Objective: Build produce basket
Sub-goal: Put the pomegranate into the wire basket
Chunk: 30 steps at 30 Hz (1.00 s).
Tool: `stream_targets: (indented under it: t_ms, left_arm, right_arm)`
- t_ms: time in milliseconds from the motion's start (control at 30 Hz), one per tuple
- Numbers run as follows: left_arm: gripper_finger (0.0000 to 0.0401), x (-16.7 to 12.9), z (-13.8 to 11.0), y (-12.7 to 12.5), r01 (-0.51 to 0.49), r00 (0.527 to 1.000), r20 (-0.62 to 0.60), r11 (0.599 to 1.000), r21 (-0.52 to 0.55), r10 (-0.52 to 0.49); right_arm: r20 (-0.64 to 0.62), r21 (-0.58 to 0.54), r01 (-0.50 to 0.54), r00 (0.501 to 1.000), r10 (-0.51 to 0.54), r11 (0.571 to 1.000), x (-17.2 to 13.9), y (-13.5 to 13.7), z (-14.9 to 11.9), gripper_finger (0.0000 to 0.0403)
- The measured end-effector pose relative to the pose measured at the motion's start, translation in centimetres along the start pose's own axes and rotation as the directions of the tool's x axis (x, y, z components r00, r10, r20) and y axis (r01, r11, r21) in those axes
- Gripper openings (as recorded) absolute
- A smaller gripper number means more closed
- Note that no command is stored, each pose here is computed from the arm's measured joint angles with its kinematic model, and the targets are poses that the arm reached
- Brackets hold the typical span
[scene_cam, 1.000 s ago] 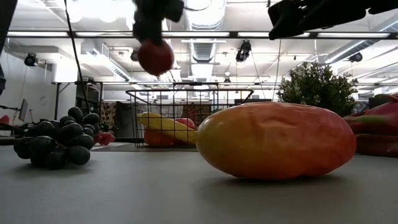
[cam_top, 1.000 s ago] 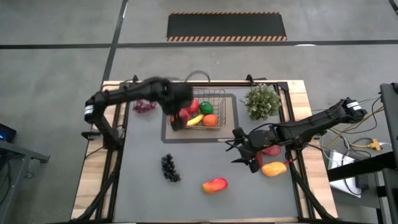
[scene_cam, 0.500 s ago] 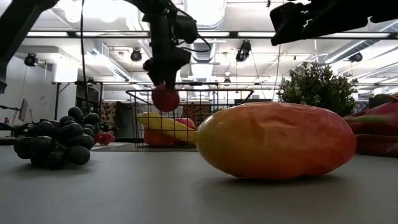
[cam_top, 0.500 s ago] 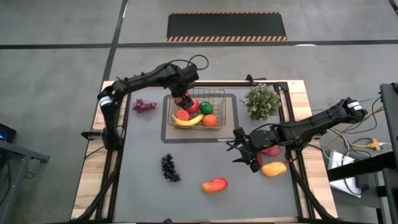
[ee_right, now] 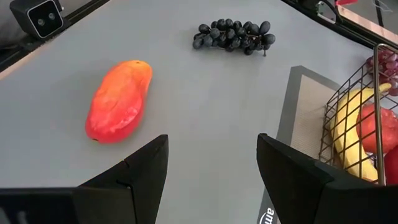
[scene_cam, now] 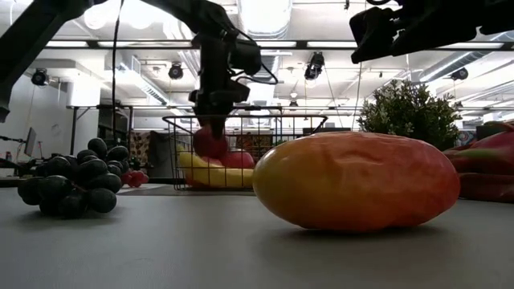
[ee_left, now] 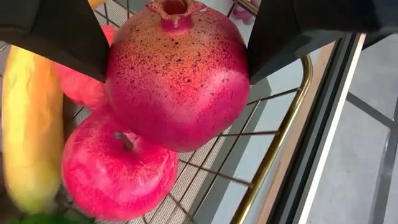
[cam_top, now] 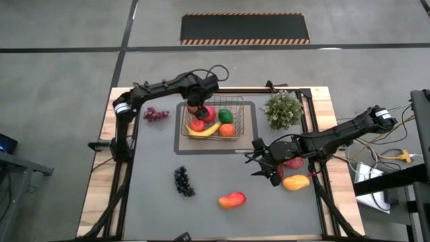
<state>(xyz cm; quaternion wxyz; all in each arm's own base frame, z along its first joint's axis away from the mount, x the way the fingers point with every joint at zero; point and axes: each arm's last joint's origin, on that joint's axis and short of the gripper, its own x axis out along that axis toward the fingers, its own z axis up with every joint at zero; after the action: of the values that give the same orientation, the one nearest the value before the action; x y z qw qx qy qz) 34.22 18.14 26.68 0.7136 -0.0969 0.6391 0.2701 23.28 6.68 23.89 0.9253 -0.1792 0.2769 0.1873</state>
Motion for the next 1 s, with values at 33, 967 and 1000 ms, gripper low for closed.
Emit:
stream_targets:
  t_ms: [33, 967, 1000]
  left_arm:
    - [0.033, 0.1, -0.1, 0.0, -0.001, 1.0, -0.004, 1.0, 0.002, 0.001]
    - [0.035, -0.6, -0.2, 0.0, 0.009, 0.999, 0.044, 1.0, -0.019, -0.009]
    - [0.035, -0.6, -0.1, 0.0, 0.01, 0.999, 0.05, 1.0, -0.02, -0.009]
  right_arm:
    - [0.0, 0.001, 0.0, 1.0, 0.0, 1.0, 0.0, 0.0, 0.0, 0.0228]
    - [0.048, 0.101, 0.014, 0.999, -0.018, 0.995, 0.0, -0.2, 0.5, 0.0228]
    - [0.06, 0.102, 0.018, 0.998, -0.024, 0.995, 0.0, -0.3, 0.6, 0.0228]
